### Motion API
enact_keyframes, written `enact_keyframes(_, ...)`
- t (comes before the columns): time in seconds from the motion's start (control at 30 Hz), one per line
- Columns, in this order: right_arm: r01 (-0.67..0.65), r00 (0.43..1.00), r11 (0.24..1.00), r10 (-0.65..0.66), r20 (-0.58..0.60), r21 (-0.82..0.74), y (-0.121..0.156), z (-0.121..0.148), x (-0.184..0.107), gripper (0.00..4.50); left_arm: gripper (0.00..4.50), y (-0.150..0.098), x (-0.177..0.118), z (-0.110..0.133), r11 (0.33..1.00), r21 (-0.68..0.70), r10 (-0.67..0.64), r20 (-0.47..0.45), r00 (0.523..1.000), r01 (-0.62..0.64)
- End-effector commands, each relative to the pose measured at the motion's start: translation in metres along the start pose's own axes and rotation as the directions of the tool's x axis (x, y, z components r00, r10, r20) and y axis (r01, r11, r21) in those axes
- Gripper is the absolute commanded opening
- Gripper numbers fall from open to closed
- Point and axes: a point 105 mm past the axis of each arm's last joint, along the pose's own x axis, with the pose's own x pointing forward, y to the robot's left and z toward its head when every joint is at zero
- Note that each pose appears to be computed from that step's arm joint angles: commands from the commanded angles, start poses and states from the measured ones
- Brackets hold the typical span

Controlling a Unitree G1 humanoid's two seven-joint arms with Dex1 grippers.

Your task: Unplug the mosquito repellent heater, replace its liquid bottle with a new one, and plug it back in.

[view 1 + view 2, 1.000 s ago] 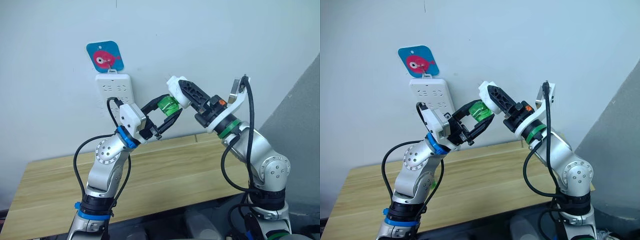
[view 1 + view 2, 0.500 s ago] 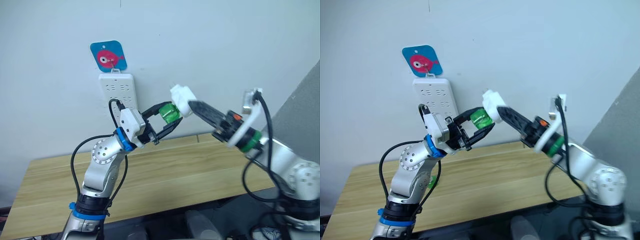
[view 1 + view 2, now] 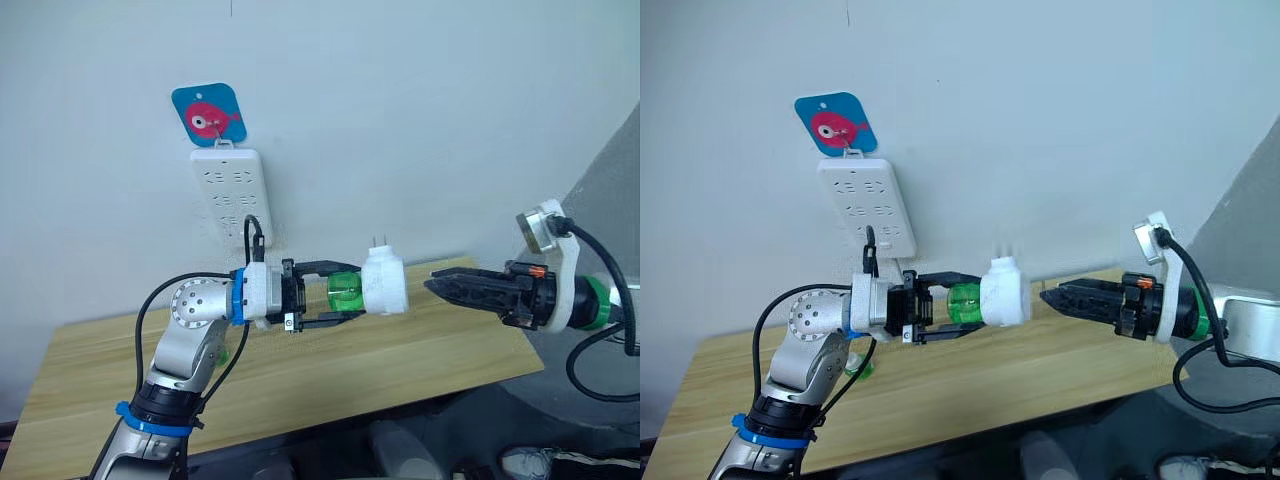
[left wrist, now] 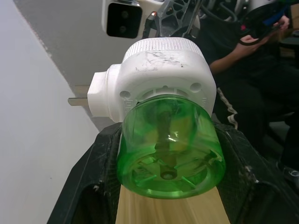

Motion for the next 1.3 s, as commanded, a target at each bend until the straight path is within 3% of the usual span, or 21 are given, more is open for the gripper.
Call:
enact_keyframes(0.03, -0.064, 0.998, 0.998, 0.064, -0.027, 0.002, 0.009, 0.0, 0.004, 4.5, 2.29, 0.0, 0.002, 0.009, 0.999, 0.044, -0.016, 0.035, 0.999, 0.014)
enact_keyframes(0.43, -0.181, 0.983, 0.984, 0.181, -0.029, 0.006, 0.02, 0.0, 0.024, 4.5, 2.29, -0.007, 0.0, 0.008, 0.999, 0.044, -0.016, 0.017, 1.0, 0.015)
enact_keyframes(0.93, -0.2, 0.978, 0.978, 0.203, -0.053, 0.05, 0.019, -0.007, 0.049, 4.5, 2.29, -0.012, -0.003, 0.008, 0.999, 0.035, -0.007, -0.006, 1.0, 0.007)
enact_keyframes(1.13, -0.239, 0.968, 0.969, 0.243, -0.062, 0.058, 0.022, -0.007, 0.049, 3.07, 2.29, -0.013, -0.003, 0.008, 0.999, 0.043, 0.009, -0.011, 1.0, -0.008)
enact_keyframes(1.3, -0.246, 0.966, 0.967, 0.251, -0.068, 0.07, 0.021, -0.008, 0.05, 3.07, 2.29, -0.015, -0.005, 0.01, 0.998, 0.07, 0.002, 0.005, 1.0, -0.002)
